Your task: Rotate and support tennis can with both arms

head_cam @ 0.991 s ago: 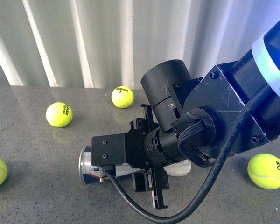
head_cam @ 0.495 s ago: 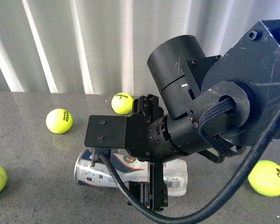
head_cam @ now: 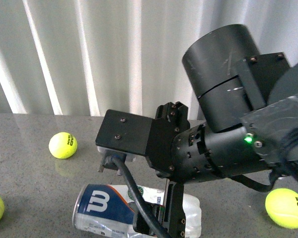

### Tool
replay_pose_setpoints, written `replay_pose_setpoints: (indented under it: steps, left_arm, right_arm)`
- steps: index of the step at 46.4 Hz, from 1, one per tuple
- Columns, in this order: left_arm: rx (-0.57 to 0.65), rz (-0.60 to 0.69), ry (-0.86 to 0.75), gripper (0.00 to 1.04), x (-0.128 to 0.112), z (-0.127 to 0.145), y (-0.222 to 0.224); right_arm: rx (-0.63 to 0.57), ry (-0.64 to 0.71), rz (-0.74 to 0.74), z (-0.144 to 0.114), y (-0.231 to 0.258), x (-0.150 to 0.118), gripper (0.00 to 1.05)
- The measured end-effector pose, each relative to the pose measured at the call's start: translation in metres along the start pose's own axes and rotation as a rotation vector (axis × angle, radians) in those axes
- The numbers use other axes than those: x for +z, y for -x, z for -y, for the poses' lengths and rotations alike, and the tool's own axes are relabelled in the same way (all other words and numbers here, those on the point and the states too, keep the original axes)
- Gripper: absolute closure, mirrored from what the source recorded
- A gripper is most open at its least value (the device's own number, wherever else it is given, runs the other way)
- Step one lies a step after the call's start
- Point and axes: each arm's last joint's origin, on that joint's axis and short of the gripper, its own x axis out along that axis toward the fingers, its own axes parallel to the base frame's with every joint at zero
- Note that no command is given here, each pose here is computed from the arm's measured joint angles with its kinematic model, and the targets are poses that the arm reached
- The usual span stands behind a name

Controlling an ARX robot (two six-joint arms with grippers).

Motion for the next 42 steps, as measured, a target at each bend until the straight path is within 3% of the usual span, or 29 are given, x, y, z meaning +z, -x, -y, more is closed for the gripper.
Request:
replay_pose_setpoints:
  steps: [5, 11, 20, 22, 26, 30, 34, 37, 42]
  left_arm:
    - [0.0, 0.0, 0.0, 0.07, 0.0, 0.0, 0.0]
    - [0.0, 0.0, 0.0, 0.07, 0.0, 0.0, 0.0]
    - [0.0, 0.0, 0.0, 0.07, 0.0, 0.0, 0.0]
    - [0.0, 0.0, 0.0, 0.07, 0.0, 0.0, 0.0]
    - [0.0, 0.0, 0.0, 0.07, 0.0, 0.0, 0.0]
    - [-0.001, 0.0, 0.0, 0.07, 0.0, 0.0, 0.0]
    - [0.0, 0.0, 0.0, 0.07, 0.0, 0.0, 0.0]
    - [0.003, 0.0, 0.0, 0.07, 0.0, 0.0, 0.0]
    - [0.0, 0.0, 0.0, 0.07, 0.0, 0.0, 0.0]
  right_arm:
    - [-0.057, -0.102, 0.041, 0.005, 0.02, 0.003, 0.07]
    - [-0.212, -0.29, 0.066, 0.019, 0.048, 0.006, 0.07]
    - [-0.554, -0.772, 0.054, 0.038, 0.097, -0.009, 0.07]
    - [-0.707, -0.932, 0.044, 0.035, 0.113, -0.02, 0.07]
    - [-0.795, -1.047, 0.048, 0.033, 0.121, -0.028, 0.07]
    - [-0.795, -1.088, 0.065, 0.032, 0.121, -0.029, 0.07]
    - [-0.978, -0.972, 0.236, 0.018, 0.122, -0.042, 0.24]
    - [-1.038, -0.91, 0.338, 0.003, 0.135, -0.05, 0.39]
    - [-1.077, -0.885, 0.373, -0.013, 0.155, -0.06, 0.58]
